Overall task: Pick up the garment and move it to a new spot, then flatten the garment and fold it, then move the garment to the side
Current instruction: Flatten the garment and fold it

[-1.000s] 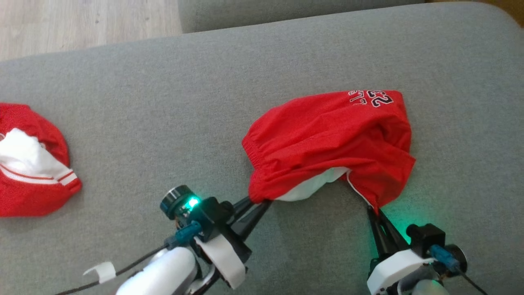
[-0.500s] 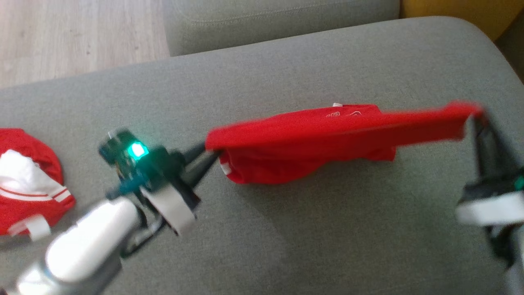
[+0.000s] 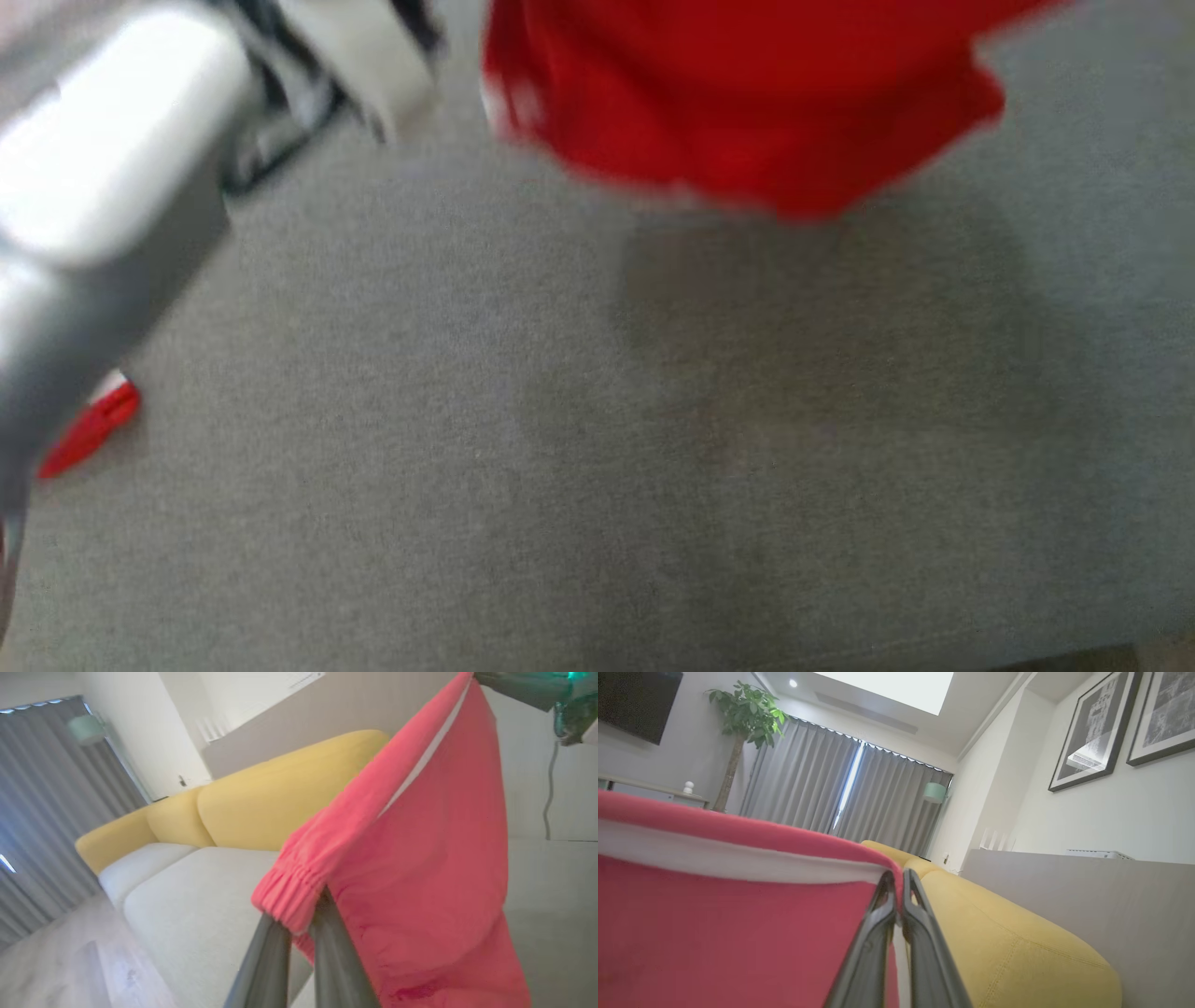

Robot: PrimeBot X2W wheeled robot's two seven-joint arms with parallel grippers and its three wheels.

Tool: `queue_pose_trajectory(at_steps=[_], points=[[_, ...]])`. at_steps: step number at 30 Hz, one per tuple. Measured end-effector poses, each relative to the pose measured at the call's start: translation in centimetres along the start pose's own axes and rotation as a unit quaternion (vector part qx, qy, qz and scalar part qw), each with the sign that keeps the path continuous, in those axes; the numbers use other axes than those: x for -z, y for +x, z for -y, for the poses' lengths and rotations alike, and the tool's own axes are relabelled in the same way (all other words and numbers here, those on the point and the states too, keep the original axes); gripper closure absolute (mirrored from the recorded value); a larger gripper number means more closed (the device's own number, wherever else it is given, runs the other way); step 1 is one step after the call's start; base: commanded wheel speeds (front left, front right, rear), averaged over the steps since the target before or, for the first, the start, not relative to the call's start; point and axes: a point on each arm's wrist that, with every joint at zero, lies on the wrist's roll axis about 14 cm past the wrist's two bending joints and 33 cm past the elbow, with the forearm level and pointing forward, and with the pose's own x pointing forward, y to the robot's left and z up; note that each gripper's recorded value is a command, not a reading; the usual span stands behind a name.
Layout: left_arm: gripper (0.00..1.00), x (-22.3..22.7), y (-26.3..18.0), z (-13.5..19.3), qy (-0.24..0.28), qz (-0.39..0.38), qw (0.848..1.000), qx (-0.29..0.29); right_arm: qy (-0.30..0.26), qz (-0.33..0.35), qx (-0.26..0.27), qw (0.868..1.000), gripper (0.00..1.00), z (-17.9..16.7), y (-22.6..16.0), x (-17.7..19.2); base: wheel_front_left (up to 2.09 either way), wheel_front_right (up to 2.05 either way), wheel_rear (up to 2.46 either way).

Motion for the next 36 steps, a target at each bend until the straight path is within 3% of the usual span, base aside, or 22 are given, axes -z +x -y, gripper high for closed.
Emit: queue_pose_trajectory(at_steps=[6,9,12,16,17,18,22,31,36], points=[[1.00,-1.2,1.9,-6.0,0.027,0.058,0.995,-0.073,-0.012,0.046,0.003,0.999,1.00,0.4,5.6,-1.5,0.00,0.00,0.00],[1.00,-0.9,1.7,-6.6,0.027,0.065,0.994,-0.085,-0.022,0.071,0.001,0.997,1.00,0.5,6.4,-3.0,0.00,0.00,0.00],[1.00,0.9,1.6,-5.0,0.013,0.050,0.996,-0.068,-0.023,0.070,-0.008,0.997,1.00,-0.1,6.2,-2.6,0.00,0.00,0.00],[1.00,7.7,0.5,-0.1,-0.030,-0.018,0.999,-0.023,0.010,0.001,-0.031,0.999,1.00,-2.5,2.8,3.0,0.00,0.00,0.00],[1.00,11.9,-0.9,3.9,-0.068,-0.063,0.996,0.008,0.038,-0.059,-0.039,0.997,1.00,-4.0,-0.5,7.0,0.00,0.00,0.00],[1.00,13.5,-1.6,5.9,-0.089,-0.081,0.993,0.023,0.052,-0.088,-0.041,0.994,1.00,-4.7,-2.4,8.8,0.00,0.00,0.00],[1.00,17.3,-4.7,12.3,-0.148,-0.132,0.978,0.061,0.094,-0.173,-0.028,0.980,1.00,-5.7,-9.3,12.9,0.00,0.00,0.00],[1.00,18.5,-11.1,24.4,-0.199,-0.205,0.949,0.134,0.121,-0.272,0.007,0.955,1.00,-4.8,-21.4,13.0,0.00,0.00,0.00],[1.00,16.3,-13.1,27.2,-0.227,-0.208,0.940,0.149,0.116,-0.276,0.029,0.954,1.00,-3.4,-23.8,10.4,0.00,0.00,0.00]])
